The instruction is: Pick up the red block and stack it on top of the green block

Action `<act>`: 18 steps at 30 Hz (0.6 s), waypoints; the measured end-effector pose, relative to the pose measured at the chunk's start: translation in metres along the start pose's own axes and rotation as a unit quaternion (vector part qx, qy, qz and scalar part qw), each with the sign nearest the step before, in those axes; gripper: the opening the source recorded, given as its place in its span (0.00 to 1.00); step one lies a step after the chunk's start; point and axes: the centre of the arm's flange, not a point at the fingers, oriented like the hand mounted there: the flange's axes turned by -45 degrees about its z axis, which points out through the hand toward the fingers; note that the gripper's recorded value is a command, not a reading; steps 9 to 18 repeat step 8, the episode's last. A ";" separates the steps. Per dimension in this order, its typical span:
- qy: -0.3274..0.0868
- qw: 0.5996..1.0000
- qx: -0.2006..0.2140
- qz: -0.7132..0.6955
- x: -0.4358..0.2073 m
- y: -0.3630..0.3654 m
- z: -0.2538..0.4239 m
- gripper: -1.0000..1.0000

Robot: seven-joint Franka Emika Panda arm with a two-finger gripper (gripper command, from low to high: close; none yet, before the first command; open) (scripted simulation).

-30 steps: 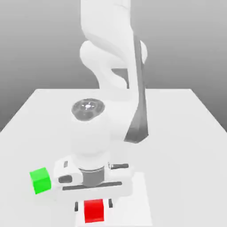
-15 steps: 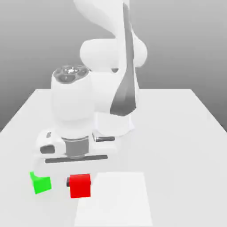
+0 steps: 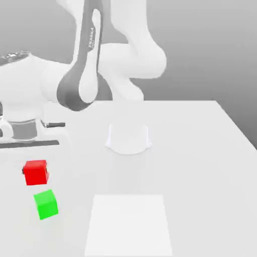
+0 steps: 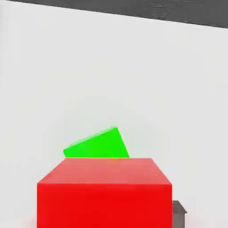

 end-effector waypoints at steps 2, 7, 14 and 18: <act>0.000 1.000 0.000 -0.002 0.000 -0.001 0.014 0.00; -0.002 1.000 0.000 0.000 -0.002 -0.002 0.036 1.00; -0.002 1.000 0.000 0.000 -0.002 -0.002 0.036 1.00; -0.002 1.000 0.000 0.000 -0.002 -0.002 0.036 1.00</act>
